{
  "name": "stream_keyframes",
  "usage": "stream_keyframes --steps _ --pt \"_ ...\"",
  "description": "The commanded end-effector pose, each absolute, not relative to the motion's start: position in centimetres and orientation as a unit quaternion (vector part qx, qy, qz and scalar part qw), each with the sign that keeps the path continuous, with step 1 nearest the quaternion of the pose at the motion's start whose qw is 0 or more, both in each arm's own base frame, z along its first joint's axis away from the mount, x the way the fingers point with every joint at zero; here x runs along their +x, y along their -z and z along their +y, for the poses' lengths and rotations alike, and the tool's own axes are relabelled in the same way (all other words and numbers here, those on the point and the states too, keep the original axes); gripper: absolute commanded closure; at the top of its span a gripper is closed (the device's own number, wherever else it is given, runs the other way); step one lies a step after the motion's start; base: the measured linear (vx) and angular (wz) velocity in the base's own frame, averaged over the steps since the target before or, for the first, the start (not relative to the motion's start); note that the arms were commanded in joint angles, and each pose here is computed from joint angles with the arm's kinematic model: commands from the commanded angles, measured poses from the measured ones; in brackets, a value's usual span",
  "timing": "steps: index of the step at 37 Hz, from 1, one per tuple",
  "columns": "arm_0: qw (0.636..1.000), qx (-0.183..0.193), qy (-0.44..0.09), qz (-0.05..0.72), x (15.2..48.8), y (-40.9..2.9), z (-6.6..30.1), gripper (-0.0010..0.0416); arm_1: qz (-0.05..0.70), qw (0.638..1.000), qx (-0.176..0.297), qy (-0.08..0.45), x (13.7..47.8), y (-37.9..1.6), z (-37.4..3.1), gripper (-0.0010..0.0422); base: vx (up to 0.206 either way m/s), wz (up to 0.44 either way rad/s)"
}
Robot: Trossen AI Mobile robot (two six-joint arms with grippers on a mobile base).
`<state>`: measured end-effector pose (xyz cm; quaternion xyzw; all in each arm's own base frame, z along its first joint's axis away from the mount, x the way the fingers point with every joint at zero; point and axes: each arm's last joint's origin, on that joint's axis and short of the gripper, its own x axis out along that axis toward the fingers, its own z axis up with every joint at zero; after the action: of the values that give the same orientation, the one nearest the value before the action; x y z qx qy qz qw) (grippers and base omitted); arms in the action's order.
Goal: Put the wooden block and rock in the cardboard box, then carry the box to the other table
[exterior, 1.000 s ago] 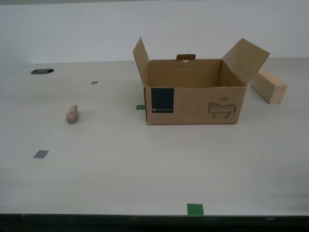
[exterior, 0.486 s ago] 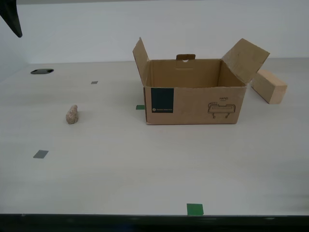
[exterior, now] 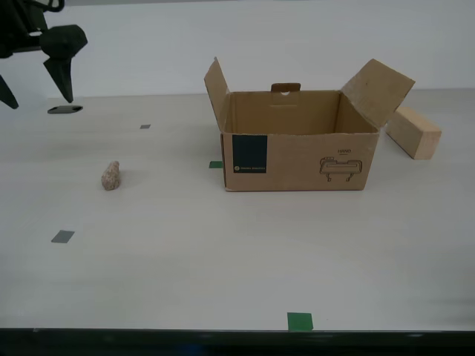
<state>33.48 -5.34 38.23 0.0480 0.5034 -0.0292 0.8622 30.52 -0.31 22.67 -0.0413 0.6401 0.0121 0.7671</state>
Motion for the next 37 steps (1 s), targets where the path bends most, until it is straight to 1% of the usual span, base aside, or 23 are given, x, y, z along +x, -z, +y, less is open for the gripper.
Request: stream_keyframes --steps 1,15,20,23,30,37 --pt "0.856 0.044 0.021 0.515 33.8 -36.8 -5.3 0.0018 0.651 0.758 -0.037 -0.011 31.3 -21.3 -0.3 0.0016 0.0 0.0" --pt "0.84 0.043 0.013 0.541 34.6 -31.4 -5.4 0.0018 0.676 0.736 -0.036 -0.011 32.9 -17.8 -0.4 0.0016 0.0 0.0" --pt "0.842 0.05 0.002 0.537 34.8 -30.4 -5.3 0.0018 0.669 0.742 -0.033 -0.005 33.1 -17.7 -0.9 0.0016 0.0 0.0" --pt "0.847 0.049 0.001 0.529 35.1 -29.8 -5.2 0.0018 0.665 0.747 -0.028 0.0 33.1 -17.8 -1.3 0.0016 0.0 0.0" --pt "0.843 0.052 -0.001 0.536 35.0 -28.8 -5.1 0.0019 0.665 0.747 -0.017 0.013 33.1 -17.8 -2.4 0.0016 0.0 0.0" --pt "0.849 0.055 -0.007 0.526 35.2 -27.6 -5.1 0.0019 0.664 0.747 -0.006 0.026 33.0 -17.8 -3.6 0.0016 0.0 0.0"
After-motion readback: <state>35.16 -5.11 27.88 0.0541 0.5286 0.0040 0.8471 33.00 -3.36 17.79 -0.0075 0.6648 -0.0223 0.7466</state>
